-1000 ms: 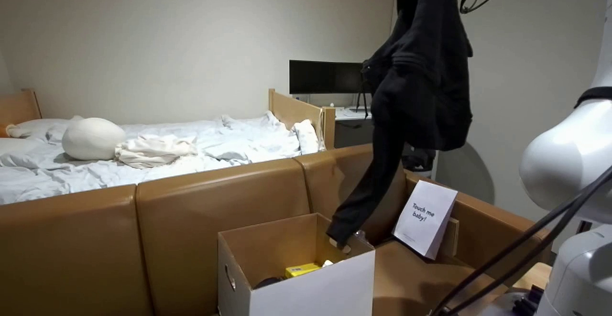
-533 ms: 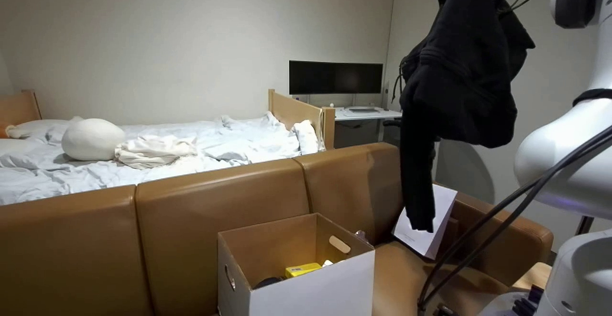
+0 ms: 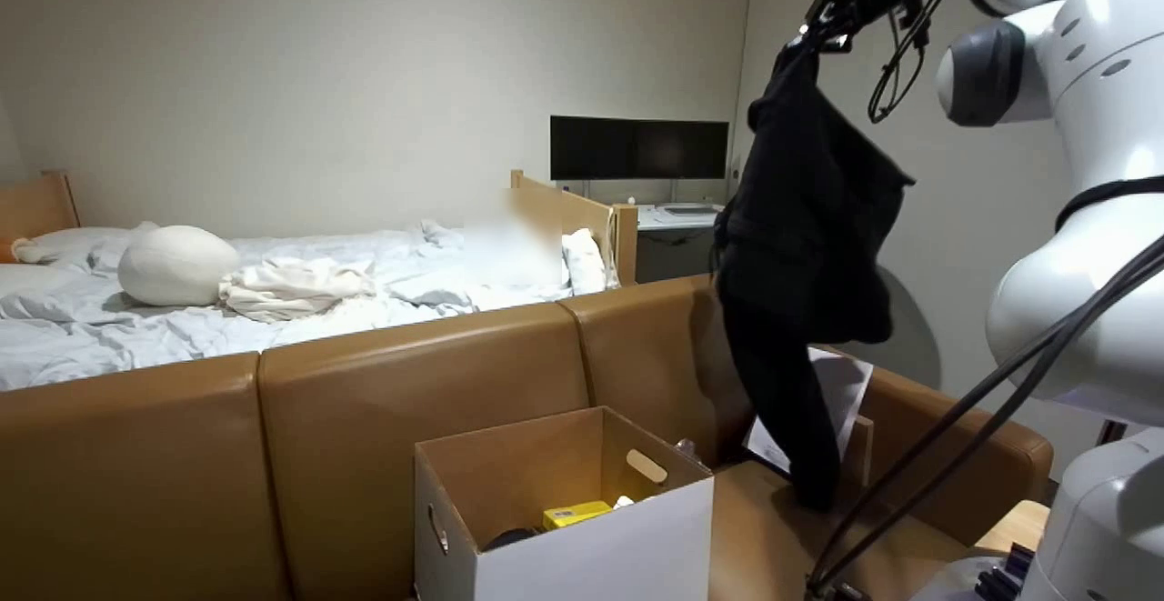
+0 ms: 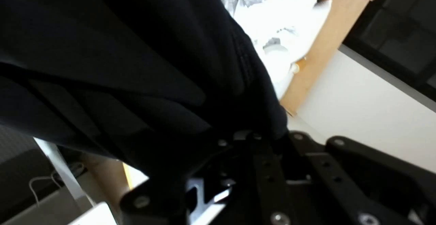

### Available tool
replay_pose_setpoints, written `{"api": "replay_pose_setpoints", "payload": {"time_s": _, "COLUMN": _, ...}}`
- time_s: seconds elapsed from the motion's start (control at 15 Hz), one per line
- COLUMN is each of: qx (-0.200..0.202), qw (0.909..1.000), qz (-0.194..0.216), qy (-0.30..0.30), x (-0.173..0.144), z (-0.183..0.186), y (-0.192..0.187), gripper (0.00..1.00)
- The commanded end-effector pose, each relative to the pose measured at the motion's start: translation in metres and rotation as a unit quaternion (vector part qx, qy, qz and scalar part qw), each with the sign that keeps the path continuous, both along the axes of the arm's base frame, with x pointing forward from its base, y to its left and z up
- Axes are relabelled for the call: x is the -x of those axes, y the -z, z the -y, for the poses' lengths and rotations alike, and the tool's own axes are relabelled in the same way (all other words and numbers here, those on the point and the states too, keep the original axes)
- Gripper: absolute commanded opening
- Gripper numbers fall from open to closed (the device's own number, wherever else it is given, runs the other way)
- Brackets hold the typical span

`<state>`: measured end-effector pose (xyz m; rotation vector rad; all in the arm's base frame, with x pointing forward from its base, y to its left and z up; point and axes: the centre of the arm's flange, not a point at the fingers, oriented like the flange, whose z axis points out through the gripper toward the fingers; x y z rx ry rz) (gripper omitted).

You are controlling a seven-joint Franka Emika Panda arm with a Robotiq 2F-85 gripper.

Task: Remove the black cloth from the white box and put it on the couch

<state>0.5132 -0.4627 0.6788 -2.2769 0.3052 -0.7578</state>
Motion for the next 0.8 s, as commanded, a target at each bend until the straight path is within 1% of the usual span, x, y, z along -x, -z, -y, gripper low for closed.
{"api": "replay_pose_setpoints", "payload": {"time_s": 0.0, "qx": -0.004, "qw": 0.9942, "qz": -0.105, "qy": -0.021, "x": -0.049, "z": 0.008, "y": 0.061, "gripper": 0.02}}
{"api": "replay_pose_setpoints", "payload": {"time_s": 0.07, "qx": -0.014, "qw": 0.9912, "qz": -0.130, "qy": -0.020, "x": -0.055, "z": 0.008, "y": 0.082, "gripper": 0.02}}
{"api": "replay_pose_setpoints", "payload": {"time_s": 0.13, "qx": -0.013, "qw": 0.9891, "qz": -0.147, "qy": -0.008, "x": -0.059, "z": 0.007, "y": 0.098, "gripper": 0.16}}
{"api": "replay_pose_setpoints", "payload": {"time_s": 0.2, "qx": -0.014, "qw": 0.9868, "qz": -0.161, "qy": 0.001, "x": -0.061, "z": 0.008, "y": 0.112, "gripper": 0.33}}
{"api": "replay_pose_setpoints", "payload": {"time_s": 0.27, "qx": 0.005, "qw": 0.9833, "qz": -0.180, "qy": 0.028, "x": -0.058, "z": 0.010, "y": 0.124, "gripper": 0.37}}
{"api": "replay_pose_setpoints", "payload": {"time_s": 0.33, "qx": 0.015, "qw": 0.9791, "qz": -0.197, "qy": 0.049, "x": -0.052, "z": 0.015, "y": 0.133, "gripper": 0.44}}
{"api": "replay_pose_setpoints", "payload": {"time_s": 0.4, "qx": 0.031, "qw": 0.9735, "qz": -0.217, "qy": 0.067, "x": -0.041, "z": 0.017, "y": 0.140, "gripper": 0.50}}
{"api": "replay_pose_setpoints", "payload": {"time_s": 0.47, "qx": 0.039, "qw": 0.9667, "qz": -0.240, "qy": 0.081, "x": -0.033, "z": 0.019, "y": 0.146, "gripper": 0.57}}
{"api": "replay_pose_setpoints", "payload": {"time_s": 0.53, "qx": 0.043, "qw": 0.9621, "qz": -0.254, "qy": 0.089, "x": -0.030, "z": 0.015, "y": 0.152, "gripper": 0.63}}
{"api": "replay_pose_setpoints", "payload": {"time_s": 0.6, "qx": 0.041, "qw": 0.9608, "qz": -0.263, "qy": 0.079, "x": -0.036, "z": 0.008, "y": 0.156, "gripper": 0.70}}
{"api": "replay_pose_setpoints", "payload": {"time_s": 0.73, "qx": 0.043, "qw": 0.9612, "qz": -0.270, "qy": 0.039, "x": -0.051, "z": -0.016, "y": 0.163, "gripper": 0.82}}
